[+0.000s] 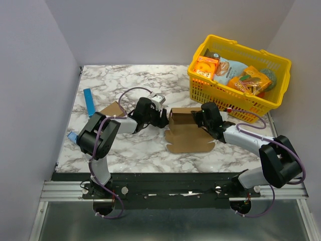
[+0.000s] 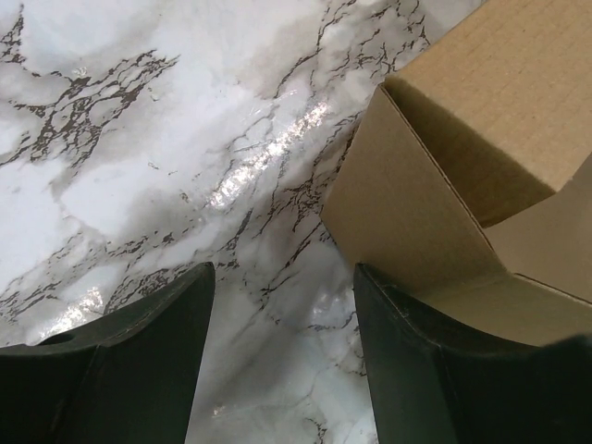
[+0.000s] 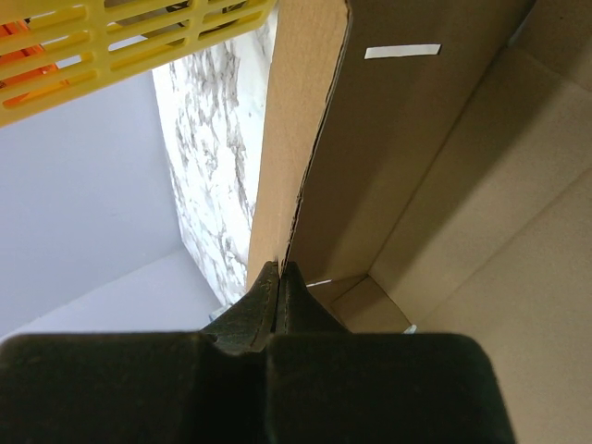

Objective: Fold the paper box

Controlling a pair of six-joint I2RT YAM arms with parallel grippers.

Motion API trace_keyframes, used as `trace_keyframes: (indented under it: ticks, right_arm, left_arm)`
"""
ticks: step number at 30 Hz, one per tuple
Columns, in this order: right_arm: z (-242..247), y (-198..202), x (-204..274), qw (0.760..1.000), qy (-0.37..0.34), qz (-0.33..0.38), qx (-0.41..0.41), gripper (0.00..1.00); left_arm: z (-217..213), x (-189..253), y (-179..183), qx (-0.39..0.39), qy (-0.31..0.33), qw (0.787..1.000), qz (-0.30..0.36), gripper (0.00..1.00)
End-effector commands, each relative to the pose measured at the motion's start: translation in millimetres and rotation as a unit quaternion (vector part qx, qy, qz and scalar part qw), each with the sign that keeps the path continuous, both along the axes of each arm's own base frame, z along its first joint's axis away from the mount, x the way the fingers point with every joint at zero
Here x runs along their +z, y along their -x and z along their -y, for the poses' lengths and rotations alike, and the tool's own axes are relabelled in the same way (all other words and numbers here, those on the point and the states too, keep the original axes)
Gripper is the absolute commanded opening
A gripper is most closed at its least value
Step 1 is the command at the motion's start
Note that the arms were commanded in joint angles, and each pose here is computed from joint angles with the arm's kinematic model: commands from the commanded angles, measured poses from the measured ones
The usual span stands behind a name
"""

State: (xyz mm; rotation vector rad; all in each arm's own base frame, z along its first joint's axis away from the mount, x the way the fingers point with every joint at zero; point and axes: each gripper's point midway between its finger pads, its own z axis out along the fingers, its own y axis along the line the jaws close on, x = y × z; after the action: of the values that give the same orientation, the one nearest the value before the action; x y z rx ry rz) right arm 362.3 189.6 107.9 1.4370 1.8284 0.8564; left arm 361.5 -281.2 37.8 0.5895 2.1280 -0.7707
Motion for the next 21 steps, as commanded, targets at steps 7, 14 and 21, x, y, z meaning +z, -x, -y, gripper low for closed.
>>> trace_keyframes:
  ticks: [7,14,21]
  right_arm:
    - [13,27,-49,0.995,0.061,-0.08,0.013,0.01]
    - [14,28,-49,0.995,0.062,-0.08,0.012,0.01]
    - [19,33,-57,0.993,0.075,-0.089,0.012,0.01]
  left_arm:
    - [24,12,13,-0.034,0.016,0.999,0.027,0.71]
    - [19,27,13,-0.01,0.029,0.997,0.07,0.71]
    - [25,43,18,-0.021,0.041,0.993,0.108,0.72]
